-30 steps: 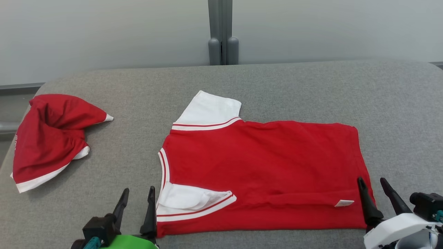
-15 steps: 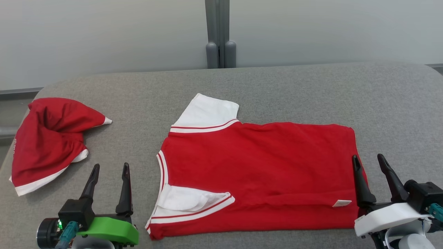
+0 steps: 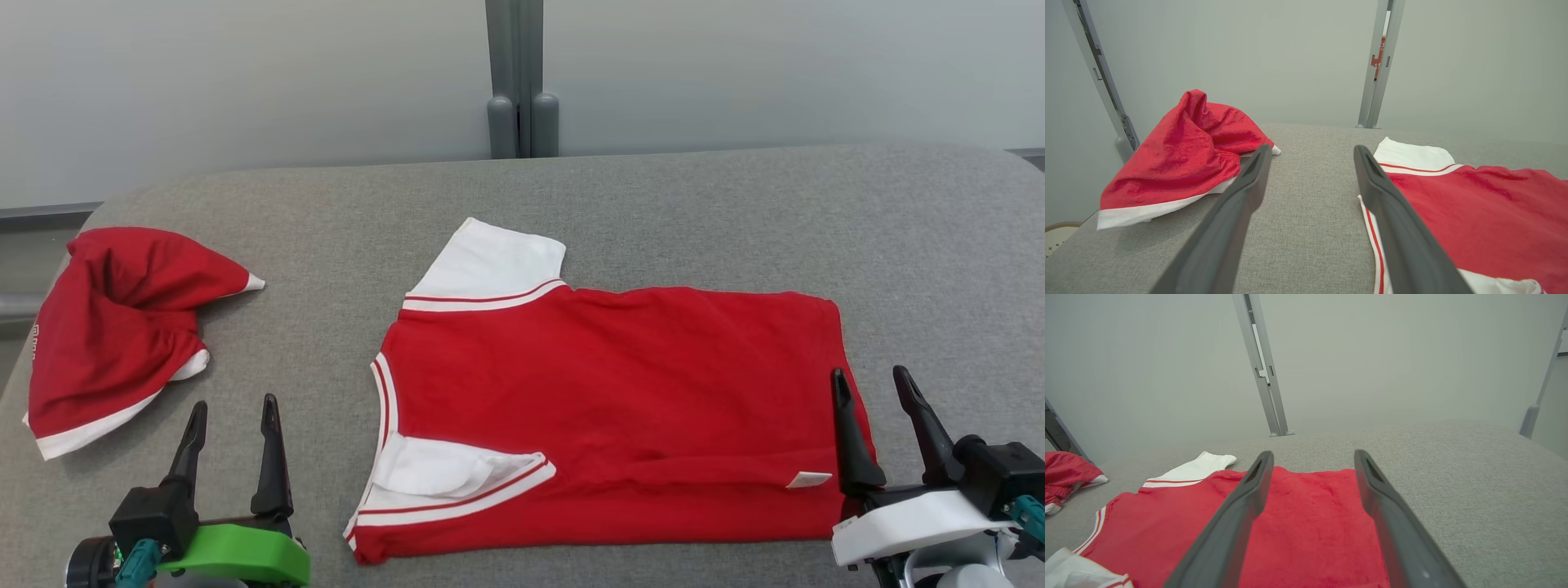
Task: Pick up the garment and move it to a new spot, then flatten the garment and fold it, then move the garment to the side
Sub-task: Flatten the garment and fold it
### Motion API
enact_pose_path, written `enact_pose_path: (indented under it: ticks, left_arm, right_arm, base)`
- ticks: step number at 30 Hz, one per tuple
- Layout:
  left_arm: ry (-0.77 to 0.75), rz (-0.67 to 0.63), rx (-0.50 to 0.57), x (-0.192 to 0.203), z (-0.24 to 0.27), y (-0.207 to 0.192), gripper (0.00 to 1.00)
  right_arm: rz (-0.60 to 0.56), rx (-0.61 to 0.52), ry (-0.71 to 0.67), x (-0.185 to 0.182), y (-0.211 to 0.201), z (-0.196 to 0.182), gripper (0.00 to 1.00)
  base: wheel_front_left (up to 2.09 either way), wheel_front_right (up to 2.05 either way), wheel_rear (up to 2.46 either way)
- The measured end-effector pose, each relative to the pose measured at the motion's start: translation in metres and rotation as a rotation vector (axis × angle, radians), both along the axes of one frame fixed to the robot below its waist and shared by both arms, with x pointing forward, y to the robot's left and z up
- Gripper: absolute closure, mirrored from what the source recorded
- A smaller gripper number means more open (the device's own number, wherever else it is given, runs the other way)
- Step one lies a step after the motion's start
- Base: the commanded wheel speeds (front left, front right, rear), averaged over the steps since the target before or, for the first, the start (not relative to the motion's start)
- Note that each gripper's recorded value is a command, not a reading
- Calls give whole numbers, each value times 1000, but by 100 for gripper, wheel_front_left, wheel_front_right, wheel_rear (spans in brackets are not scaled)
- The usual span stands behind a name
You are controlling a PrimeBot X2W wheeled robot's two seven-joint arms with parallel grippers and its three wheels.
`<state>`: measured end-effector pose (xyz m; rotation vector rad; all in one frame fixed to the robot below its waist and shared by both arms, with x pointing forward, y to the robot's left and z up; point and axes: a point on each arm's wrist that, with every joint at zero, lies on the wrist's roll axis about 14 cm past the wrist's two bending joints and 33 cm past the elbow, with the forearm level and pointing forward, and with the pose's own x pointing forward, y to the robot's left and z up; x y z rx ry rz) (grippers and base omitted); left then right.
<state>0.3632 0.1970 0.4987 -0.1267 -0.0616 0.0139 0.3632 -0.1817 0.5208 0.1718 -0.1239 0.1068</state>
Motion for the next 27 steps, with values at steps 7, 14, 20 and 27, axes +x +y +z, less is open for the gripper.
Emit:
enact_pose_path:
  ticks: [7,14,20,27]
  left_arm:
    - [2,15,-7,-3,-1,4,0]
    - [5,18,-10,-5,-2,5,0]
    - [10,15,-8,-5,-4,4,0]
    - [16,-17,29,8,-5,0,0]
  right_arm:
    - [7,-4,-1,-1,3,0,0]
    - [11,-7,-5,-2,5,1,0]
    - [14,-10,-3,-2,6,1,0]
    - [16,-32,-29,10,2,10,0]
  base:
    - [0,0,0]
    - [0,0,0]
    - [0,0,0]
    - [0,0,0]
